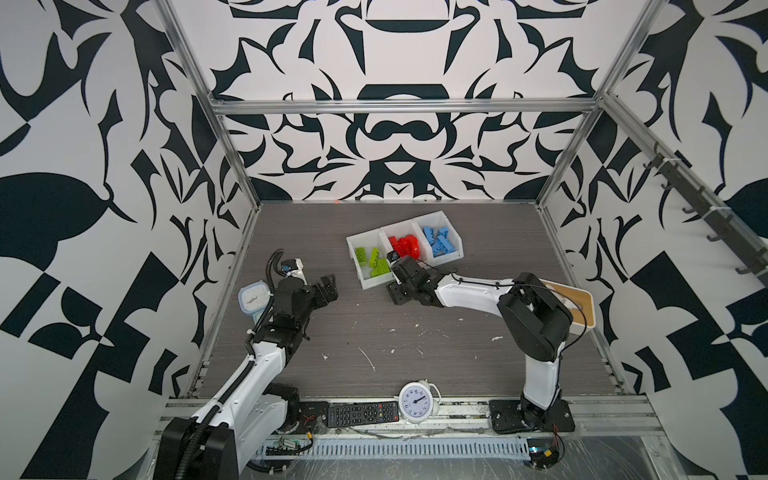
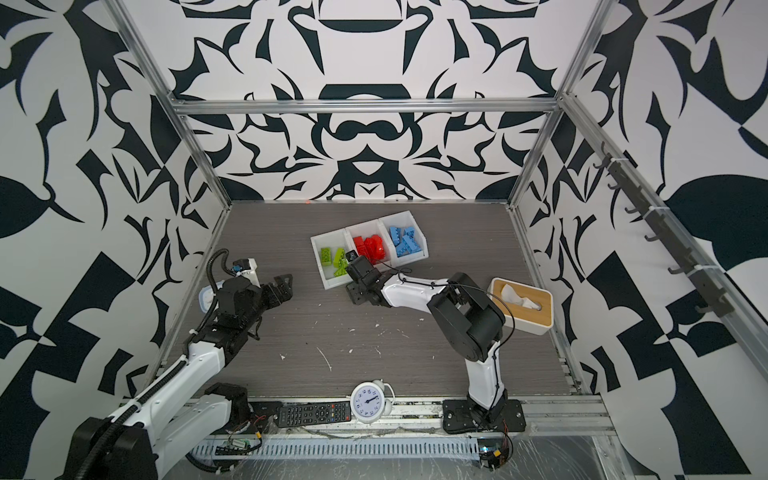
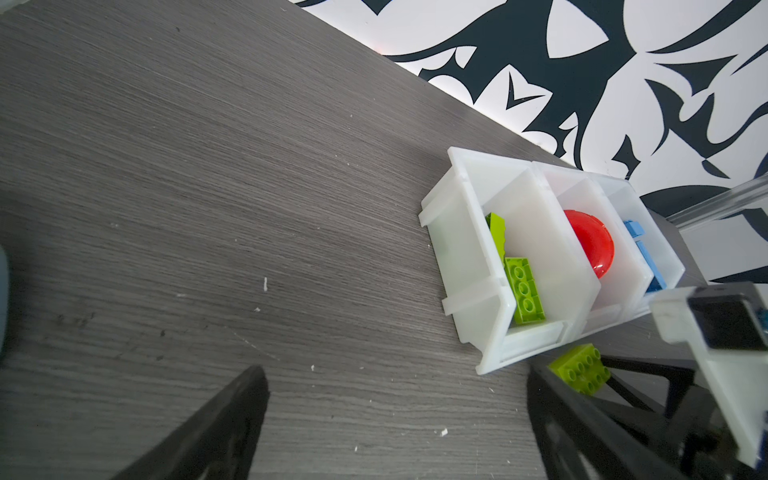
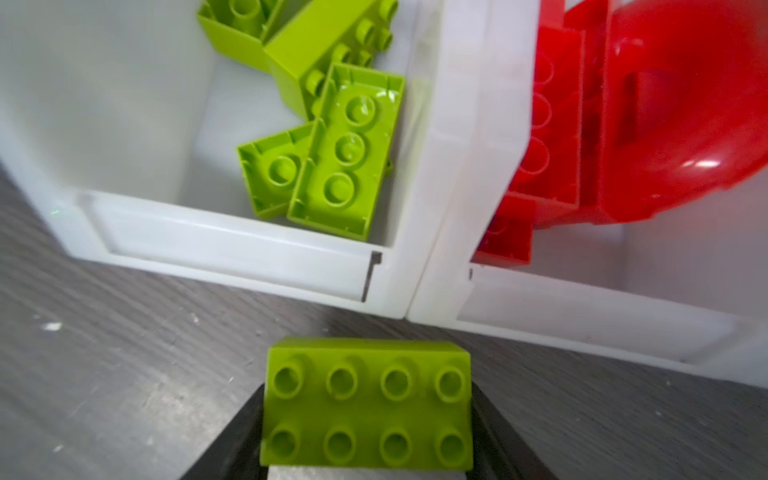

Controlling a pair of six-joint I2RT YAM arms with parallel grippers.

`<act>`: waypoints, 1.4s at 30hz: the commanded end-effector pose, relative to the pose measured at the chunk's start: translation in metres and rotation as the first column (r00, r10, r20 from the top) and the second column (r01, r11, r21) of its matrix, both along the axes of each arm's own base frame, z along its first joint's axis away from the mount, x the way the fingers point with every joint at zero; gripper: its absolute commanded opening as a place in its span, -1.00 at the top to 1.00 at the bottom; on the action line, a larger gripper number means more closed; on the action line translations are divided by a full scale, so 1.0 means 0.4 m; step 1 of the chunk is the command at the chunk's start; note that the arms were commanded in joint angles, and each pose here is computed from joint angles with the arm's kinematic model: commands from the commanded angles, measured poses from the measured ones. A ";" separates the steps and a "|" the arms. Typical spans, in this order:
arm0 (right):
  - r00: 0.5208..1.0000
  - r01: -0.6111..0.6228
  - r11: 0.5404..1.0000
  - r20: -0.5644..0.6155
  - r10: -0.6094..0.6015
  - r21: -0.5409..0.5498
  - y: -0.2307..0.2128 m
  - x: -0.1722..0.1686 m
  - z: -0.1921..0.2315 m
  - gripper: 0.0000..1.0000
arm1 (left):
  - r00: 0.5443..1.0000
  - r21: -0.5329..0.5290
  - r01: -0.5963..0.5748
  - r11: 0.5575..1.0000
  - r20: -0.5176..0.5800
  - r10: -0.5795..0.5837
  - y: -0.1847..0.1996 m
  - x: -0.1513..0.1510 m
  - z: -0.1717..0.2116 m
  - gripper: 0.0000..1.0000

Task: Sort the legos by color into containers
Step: 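Carry the lime-green brick into the compartment nearest the left arm and release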

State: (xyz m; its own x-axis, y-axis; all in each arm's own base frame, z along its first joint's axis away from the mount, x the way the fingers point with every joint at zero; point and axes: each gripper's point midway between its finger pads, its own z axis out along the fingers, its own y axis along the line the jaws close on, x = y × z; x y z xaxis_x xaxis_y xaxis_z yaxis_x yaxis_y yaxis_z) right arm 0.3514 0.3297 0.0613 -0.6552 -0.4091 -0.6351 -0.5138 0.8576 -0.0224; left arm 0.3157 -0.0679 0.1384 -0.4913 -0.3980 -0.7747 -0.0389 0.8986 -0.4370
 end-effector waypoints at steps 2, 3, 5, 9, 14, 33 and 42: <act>0.996 -0.018 0.998 0.086 0.014 0.056 0.023 -0.011 0.123 0.27 | 0.999 -0.006 -0.004 1.000 0.040 0.004 0.001 0.012 0.039 -1.00; 0.996 -0.019 0.998 0.093 0.013 0.064 0.025 -0.010 0.137 0.27 | 0.999 -0.005 -0.003 1.000 0.039 0.003 0.001 0.012 0.039 -1.00; 0.995 -0.017 0.997 0.103 0.008 0.080 0.027 -0.009 0.163 0.27 | 0.999 -0.006 -0.001 1.000 0.041 0.001 0.000 0.012 0.040 -1.00; 0.994 -0.026 0.993 0.110 0.013 0.114 0.038 -0.009 0.213 0.28 | 0.999 -0.004 -0.005 1.000 0.043 0.005 0.002 0.011 0.040 -1.00; 0.991 -0.046 0.992 0.134 0.030 0.118 0.082 0.027 0.252 0.29 | 0.999 0.002 -0.007 1.000 0.044 0.007 0.005 0.010 0.041 -1.00; 0.978 0.038 0.982 0.195 -0.074 0.185 0.208 0.239 0.247 0.01 | 0.998 0.027 -0.029 0.999 0.064 0.027 0.020 0.003 0.053 -1.00; 0.980 0.020 0.975 0.188 -0.063 0.223 0.226 0.237 0.262 -0.65 | 0.995 0.070 -0.062 0.996 0.083 0.056 0.042 -0.001 0.066 -1.00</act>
